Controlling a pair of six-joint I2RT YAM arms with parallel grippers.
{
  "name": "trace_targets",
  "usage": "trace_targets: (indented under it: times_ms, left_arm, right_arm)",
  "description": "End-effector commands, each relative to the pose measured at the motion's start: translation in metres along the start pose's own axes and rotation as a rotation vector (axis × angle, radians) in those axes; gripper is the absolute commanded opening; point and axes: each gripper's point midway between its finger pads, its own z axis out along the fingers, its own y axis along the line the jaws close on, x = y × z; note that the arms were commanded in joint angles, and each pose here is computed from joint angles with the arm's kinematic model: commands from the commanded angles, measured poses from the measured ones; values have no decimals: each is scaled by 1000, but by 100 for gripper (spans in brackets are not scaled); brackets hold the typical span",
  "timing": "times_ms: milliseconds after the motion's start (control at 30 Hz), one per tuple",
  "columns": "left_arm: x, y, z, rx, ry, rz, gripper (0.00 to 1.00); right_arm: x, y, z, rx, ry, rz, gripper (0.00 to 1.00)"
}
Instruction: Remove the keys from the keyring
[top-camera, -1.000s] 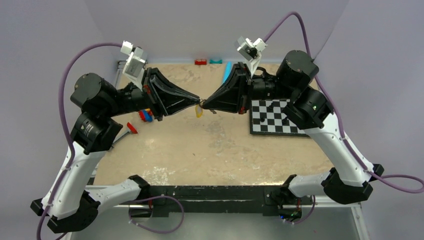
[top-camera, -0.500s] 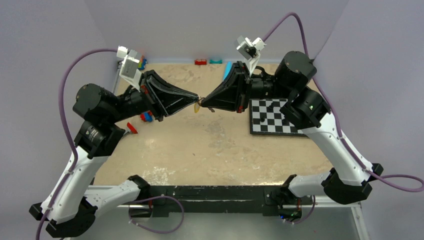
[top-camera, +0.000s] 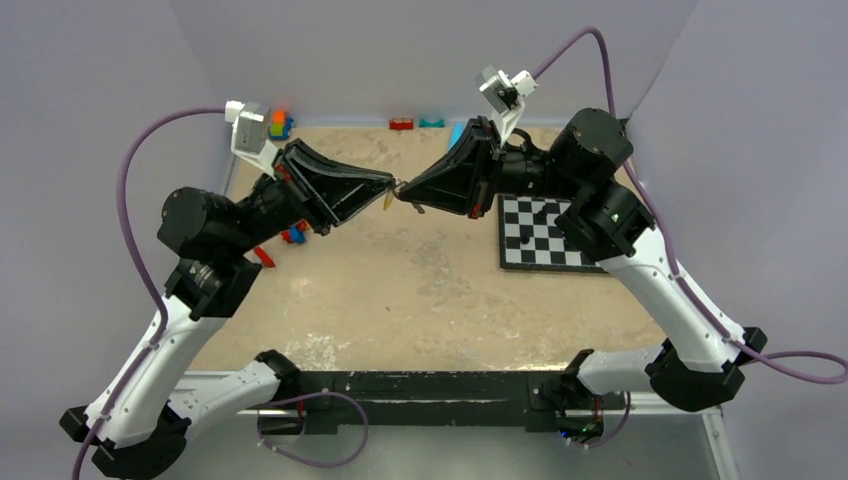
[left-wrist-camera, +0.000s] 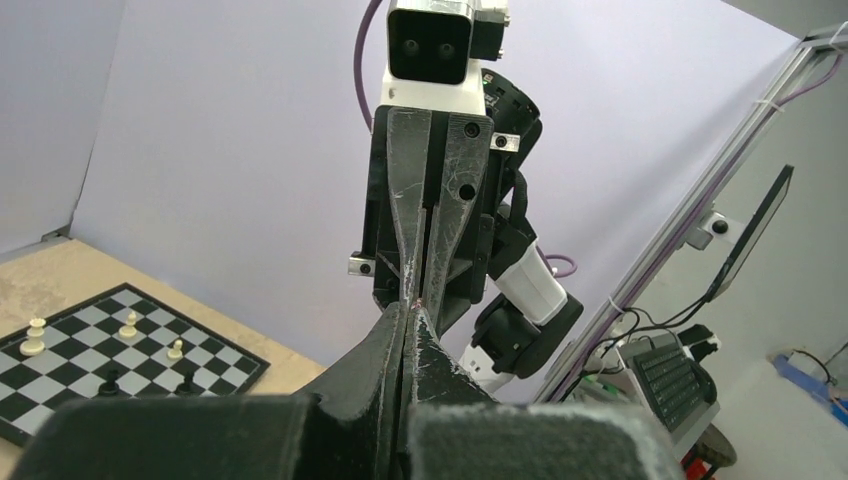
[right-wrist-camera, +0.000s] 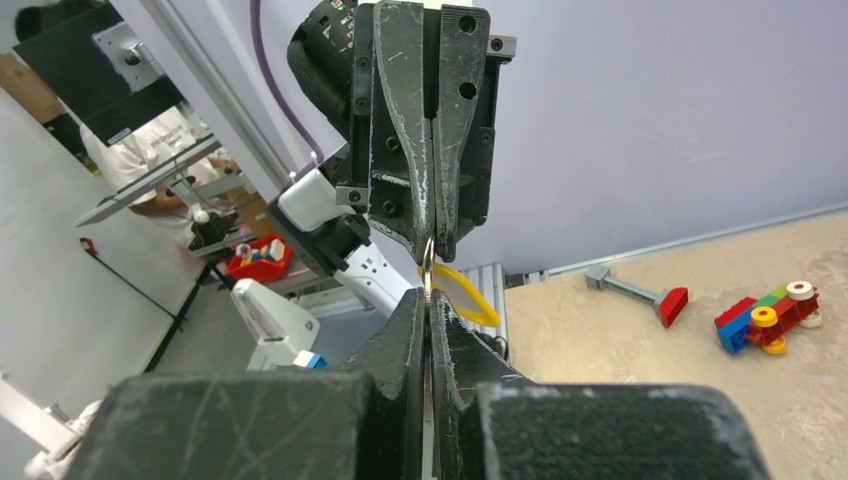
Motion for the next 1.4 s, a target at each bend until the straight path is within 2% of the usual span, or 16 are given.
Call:
trace_targets:
  times_ms: [0,533,933,1200,1367]
  left_arm:
    - [-25,-3,2,-10,-131,12,0]
    - [-41,4,-4,-26,-312,-80,0]
    - [-62,32,-25,-123,-614,-351,0]
    - [-69,54,-35,-189,-728,-512,0]
    - [-77,52,-35,-173,-759,-549,0]
  right_arm:
    - [-12,19,-6,-42,-47,-31,0]
    - [-20,14,-7,8,-96,-46,0]
    - [-24,9,-12,74,-153,-92,0]
    - [-19,4,-12,83,-149,-105,0]
    - [-18,4,-15,94,-157,-115,0]
